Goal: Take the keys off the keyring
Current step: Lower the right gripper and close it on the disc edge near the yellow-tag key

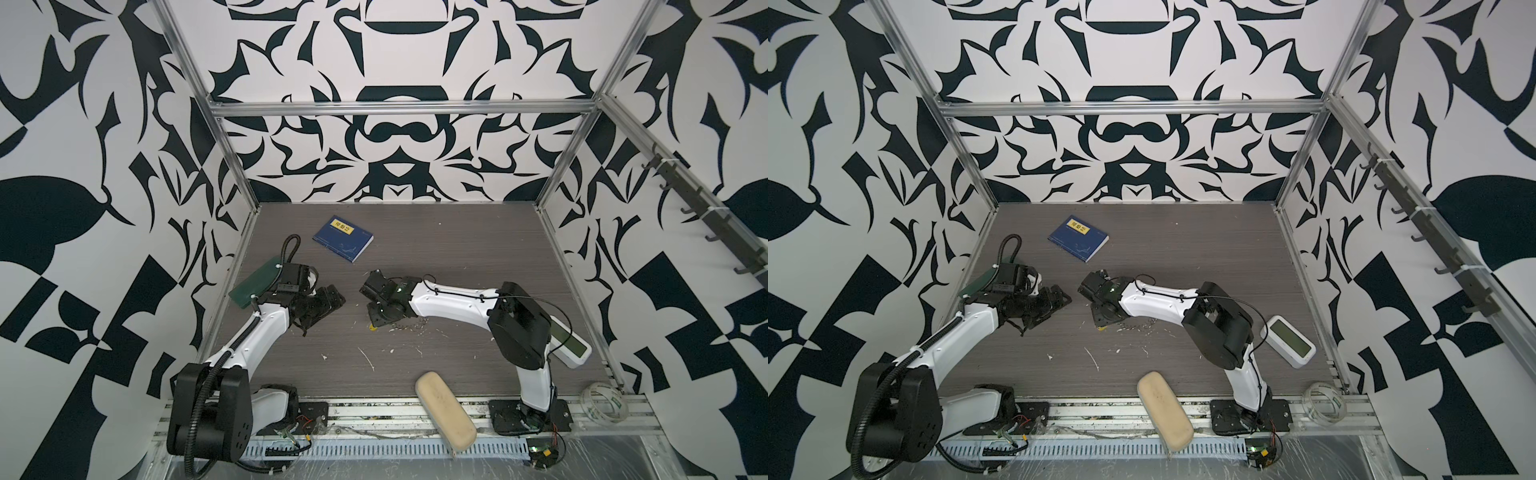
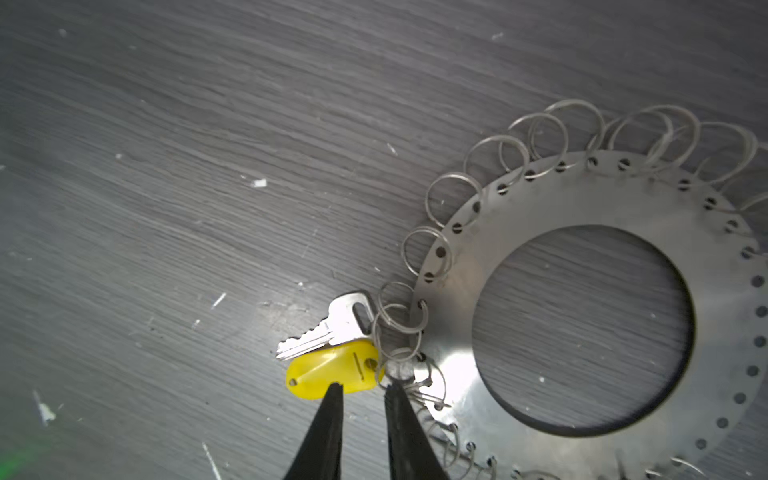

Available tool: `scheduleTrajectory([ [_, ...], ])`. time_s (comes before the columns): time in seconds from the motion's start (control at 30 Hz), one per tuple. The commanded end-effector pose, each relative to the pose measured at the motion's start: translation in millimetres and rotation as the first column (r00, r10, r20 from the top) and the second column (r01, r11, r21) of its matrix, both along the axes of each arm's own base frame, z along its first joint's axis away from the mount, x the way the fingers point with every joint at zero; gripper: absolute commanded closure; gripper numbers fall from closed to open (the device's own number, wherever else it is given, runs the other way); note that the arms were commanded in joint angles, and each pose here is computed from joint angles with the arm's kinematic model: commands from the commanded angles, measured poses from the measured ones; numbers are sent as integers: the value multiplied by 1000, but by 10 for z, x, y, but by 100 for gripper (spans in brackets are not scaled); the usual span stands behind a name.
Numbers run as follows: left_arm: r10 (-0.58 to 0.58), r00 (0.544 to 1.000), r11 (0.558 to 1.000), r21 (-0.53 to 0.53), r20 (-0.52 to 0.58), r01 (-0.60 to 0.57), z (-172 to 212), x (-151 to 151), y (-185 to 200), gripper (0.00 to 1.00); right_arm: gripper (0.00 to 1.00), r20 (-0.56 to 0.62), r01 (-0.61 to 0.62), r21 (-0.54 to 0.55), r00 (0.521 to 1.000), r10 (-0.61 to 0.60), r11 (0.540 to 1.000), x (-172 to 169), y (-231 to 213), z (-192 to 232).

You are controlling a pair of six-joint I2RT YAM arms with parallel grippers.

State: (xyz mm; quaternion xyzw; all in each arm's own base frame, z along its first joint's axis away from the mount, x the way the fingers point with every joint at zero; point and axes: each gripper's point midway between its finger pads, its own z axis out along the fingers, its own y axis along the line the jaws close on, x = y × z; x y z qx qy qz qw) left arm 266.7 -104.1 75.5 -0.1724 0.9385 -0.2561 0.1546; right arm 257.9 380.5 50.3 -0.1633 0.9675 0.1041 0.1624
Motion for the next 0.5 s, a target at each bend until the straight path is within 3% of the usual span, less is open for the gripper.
scheduleTrajectory([
  [0.0, -4, 1000, 1000, -9, -13, 4, -17, -63, 4, 11, 78, 36, 25, 16, 999, -25, 1000, 97, 31, 155],
  [0.47, -8, 1000, 1000, -11, -27, 7, -19, -60, -5, 11, 81, 35, -13, -15, 999, 13, 1000, 149, 108, 16],
])
